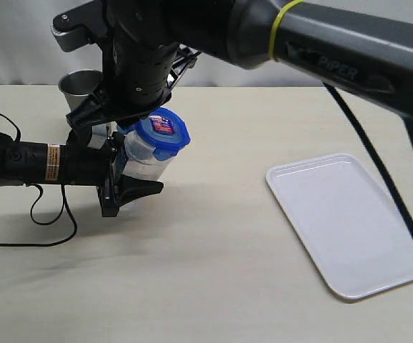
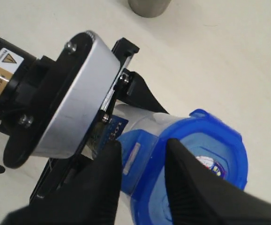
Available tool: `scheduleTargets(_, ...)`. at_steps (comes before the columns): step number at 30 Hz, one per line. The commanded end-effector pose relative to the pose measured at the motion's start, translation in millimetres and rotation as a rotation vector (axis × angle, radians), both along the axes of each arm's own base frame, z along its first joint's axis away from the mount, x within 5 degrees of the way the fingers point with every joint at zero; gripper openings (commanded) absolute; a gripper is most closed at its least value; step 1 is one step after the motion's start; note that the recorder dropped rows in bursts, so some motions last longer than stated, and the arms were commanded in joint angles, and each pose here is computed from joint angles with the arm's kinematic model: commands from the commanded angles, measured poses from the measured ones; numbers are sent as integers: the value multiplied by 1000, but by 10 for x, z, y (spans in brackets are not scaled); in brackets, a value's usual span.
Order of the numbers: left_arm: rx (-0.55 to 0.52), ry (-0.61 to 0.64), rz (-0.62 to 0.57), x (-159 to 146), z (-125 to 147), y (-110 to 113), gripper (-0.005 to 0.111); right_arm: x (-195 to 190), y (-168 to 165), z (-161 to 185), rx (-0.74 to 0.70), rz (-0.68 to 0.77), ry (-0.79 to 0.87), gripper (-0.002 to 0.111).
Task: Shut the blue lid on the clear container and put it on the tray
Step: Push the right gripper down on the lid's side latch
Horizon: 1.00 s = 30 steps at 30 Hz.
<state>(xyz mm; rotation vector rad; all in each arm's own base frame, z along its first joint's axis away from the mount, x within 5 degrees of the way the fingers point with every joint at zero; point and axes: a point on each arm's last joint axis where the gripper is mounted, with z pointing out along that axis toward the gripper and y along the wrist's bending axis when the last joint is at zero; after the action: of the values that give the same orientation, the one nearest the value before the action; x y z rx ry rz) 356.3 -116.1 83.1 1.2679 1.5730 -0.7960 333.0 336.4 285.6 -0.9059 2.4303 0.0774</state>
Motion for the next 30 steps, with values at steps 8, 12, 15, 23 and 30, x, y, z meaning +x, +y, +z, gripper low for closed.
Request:
scheduleTargets(8,-36,-9,10,16,84,-19,0,8,7,-265,-99,-20,91,29)
scheduleTargets(12,-38,-9,9,15,85,-20,0,-19,27,-396,-163,-17,125,29)
scheduleTargets(15,-38,-9,9,15,85,-20,0,-50,91,-481,-202,3,109,29)
scheduleTargets(23,-57,-11,-1,8,101,-28,0,-56,105,-606,-253,13,130,29)
scheduleTargets(30,-71,-12,-8,2,114,-33,0,-84,165,-752,-334,44,111,29)
